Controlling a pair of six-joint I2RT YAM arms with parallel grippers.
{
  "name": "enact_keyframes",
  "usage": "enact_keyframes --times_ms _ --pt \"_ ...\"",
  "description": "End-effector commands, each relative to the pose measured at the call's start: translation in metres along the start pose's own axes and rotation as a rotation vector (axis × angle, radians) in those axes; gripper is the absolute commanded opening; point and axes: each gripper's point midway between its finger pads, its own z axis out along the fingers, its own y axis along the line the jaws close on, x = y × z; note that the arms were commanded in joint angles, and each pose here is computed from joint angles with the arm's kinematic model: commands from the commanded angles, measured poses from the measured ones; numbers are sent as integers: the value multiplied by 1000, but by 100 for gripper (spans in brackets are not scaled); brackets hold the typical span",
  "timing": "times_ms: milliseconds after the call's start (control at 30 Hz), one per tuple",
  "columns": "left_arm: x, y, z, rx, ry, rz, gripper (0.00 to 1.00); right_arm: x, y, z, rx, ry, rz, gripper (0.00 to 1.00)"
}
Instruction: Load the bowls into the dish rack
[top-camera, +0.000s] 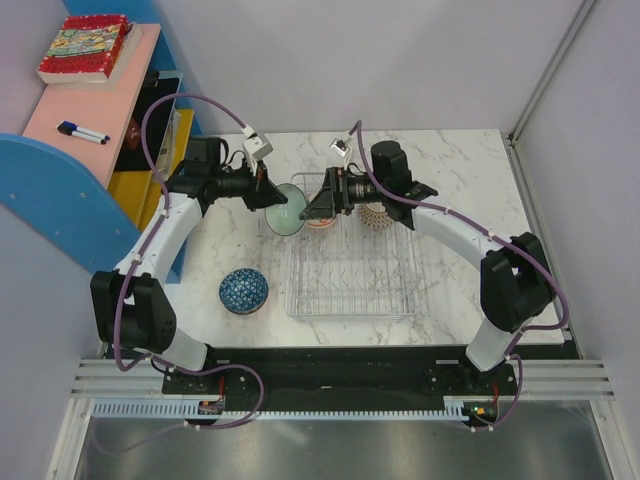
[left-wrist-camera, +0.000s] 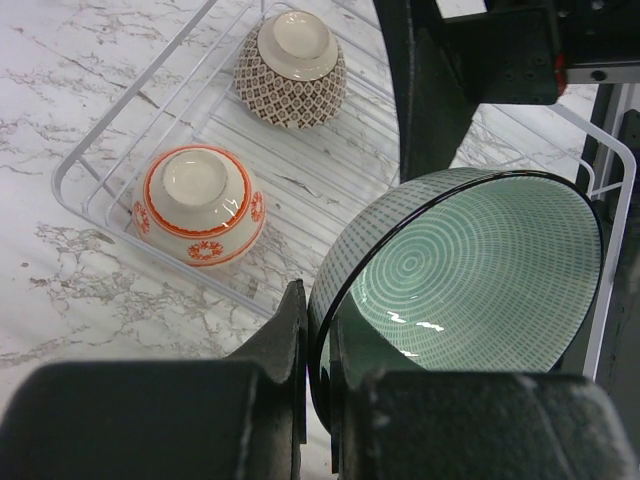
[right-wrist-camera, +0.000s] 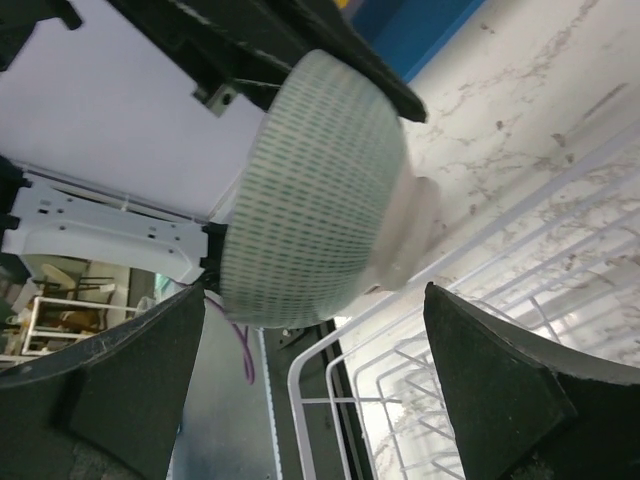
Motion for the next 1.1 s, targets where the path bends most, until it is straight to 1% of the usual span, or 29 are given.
enact_keyframes --times_ms 0,100,267,600,700,833,900,967,1067 --pt "-24 -28 -10 63 -65 38 2 -13 -13 -2 87 -34 -106 98" --pt "-24 -33 -11 73 -69 37 2 -12 -15 -1 86 -29 -101 98" --pt "-22 -35 -9 85 -65 31 2 -8 -9 2 34 -1 -69 98" --pt "-12 -38 0 120 -46 8 2 -7 7 3 -69 -18 -20 97" --pt "-9 -39 2 121 -39 6 2 -7 8 3 -77 -16 -16 94" --pt "-8 -37 3 115 -37 10 2 -4 10 3 -94 -5 -6 84" --pt "-10 -37 2 108 -38 16 2 -3 9 2 -96 1 2 82" --pt "-10 -36 1 95 -37 27 2 -2 8 2 -97 7 4 83" --pt "-11 -34 -1 72 -36 42 2 -1 2 0 -76 23 4 87"
